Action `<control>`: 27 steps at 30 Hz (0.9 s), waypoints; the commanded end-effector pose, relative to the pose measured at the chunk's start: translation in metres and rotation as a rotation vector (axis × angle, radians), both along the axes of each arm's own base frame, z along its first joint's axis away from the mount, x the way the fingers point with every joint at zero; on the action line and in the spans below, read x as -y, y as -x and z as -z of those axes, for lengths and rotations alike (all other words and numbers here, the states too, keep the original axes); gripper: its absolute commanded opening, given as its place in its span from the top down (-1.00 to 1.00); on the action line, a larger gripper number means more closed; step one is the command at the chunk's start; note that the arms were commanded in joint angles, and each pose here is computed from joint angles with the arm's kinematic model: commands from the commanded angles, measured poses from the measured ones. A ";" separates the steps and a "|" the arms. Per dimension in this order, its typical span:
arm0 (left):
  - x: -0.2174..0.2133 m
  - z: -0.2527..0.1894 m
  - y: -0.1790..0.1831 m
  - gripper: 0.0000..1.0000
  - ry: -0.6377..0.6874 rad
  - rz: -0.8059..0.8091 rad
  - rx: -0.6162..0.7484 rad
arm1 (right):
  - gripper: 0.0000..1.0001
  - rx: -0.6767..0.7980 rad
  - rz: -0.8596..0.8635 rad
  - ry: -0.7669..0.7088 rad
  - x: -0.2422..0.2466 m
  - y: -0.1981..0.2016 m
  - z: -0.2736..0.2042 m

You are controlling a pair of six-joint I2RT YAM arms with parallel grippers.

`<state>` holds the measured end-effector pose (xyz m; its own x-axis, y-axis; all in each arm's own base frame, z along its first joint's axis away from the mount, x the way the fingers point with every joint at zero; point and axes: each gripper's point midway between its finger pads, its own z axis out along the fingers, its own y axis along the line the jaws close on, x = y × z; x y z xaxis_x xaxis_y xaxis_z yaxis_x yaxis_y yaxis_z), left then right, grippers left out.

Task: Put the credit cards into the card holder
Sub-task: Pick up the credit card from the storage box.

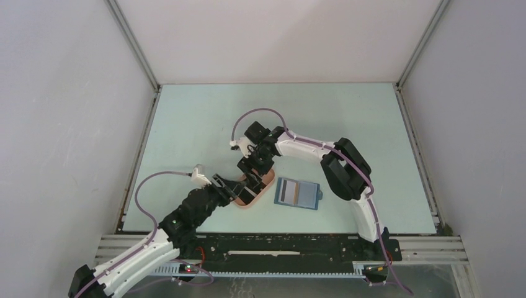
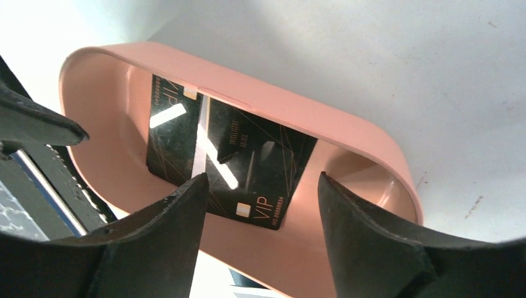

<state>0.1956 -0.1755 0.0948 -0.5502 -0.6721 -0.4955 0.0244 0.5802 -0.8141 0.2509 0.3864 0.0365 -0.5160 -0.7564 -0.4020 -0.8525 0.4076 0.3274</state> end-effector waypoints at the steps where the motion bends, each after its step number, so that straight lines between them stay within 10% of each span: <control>1: 0.001 -0.008 -0.003 -0.28 0.041 -0.012 0.025 | -0.64 0.055 0.000 0.004 -0.005 0.001 -0.011; 12: -0.028 -0.017 0.001 -0.28 -0.056 -0.079 0.062 | -0.94 0.189 0.002 0.135 -0.009 0.004 0.015; 27: -0.031 -0.012 0.005 -0.28 -0.067 -0.078 0.050 | -0.41 0.232 -0.025 0.208 -0.007 0.020 0.037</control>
<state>0.1901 -0.1503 0.1025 -0.4815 -0.6874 -0.5438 0.0251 0.6094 -0.7925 0.2360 0.4070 0.0244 -0.4038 -0.8208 -0.4040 -0.9076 0.4149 0.0642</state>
